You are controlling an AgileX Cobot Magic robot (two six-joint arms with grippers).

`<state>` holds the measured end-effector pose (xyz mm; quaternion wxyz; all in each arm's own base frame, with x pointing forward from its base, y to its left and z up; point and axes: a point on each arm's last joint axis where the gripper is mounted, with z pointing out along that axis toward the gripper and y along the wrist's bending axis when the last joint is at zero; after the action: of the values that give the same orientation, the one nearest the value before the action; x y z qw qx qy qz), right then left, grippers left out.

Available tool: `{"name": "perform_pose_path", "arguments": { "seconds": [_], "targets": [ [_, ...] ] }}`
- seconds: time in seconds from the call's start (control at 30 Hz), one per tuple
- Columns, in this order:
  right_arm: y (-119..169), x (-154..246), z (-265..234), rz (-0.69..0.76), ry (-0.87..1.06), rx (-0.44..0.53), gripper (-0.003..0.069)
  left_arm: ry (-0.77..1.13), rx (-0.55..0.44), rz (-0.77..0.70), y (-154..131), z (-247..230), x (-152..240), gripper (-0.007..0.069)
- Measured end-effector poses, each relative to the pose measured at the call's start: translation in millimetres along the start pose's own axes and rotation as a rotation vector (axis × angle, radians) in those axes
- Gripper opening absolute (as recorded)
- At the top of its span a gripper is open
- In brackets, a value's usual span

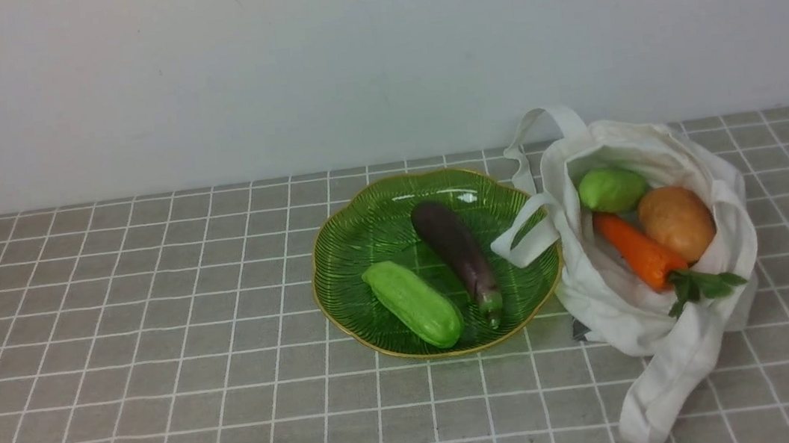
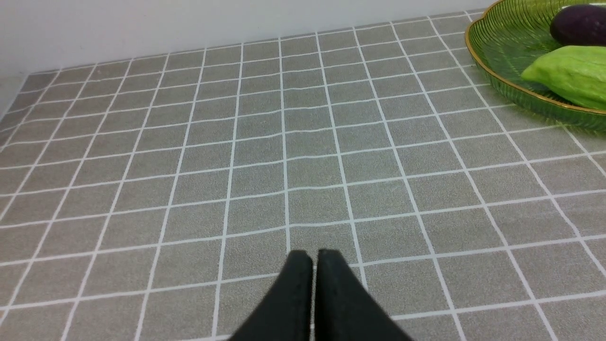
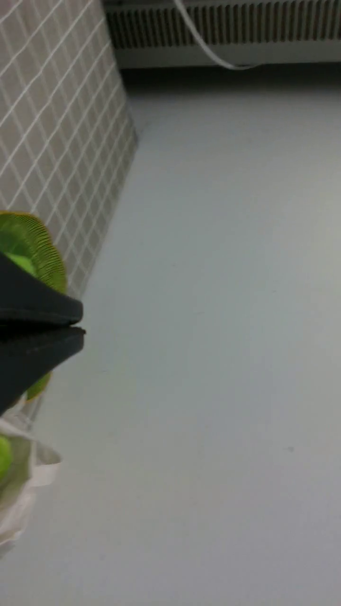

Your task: Take vegetables from bag on grey coffee tablecloth place on plate.

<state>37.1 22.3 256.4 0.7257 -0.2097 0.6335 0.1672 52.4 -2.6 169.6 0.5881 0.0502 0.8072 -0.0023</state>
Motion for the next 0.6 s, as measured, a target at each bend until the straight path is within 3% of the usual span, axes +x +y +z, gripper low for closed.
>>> {"name": "perform_pose_path", "arguments": {
  "seconds": [0.23, 0.27, 0.4, 0.6],
  "targets": [
    [-6, 48, 4, 0.020, 0.158, 0.184, -0.0015, 0.000, 0.000, 0.000, 0, 0, 0, -0.0005],
    [-9, 57, 4, 0.014, 0.191, 0.249, -0.0015, 0.000, 0.000, 0.000, 0, 0, 0, -0.0005],
    [-14, 70, 1, 0.007, 0.244, 0.364, -0.0015, 0.000, 0.000, 0.000, 0, 0, 0, -0.0005],
    [-19, 72, -1, -0.027, 0.275, 0.453, -0.0015, 0.000, 0.000, 0.000, 0, 0, 0, -0.0005]
  ]
}}
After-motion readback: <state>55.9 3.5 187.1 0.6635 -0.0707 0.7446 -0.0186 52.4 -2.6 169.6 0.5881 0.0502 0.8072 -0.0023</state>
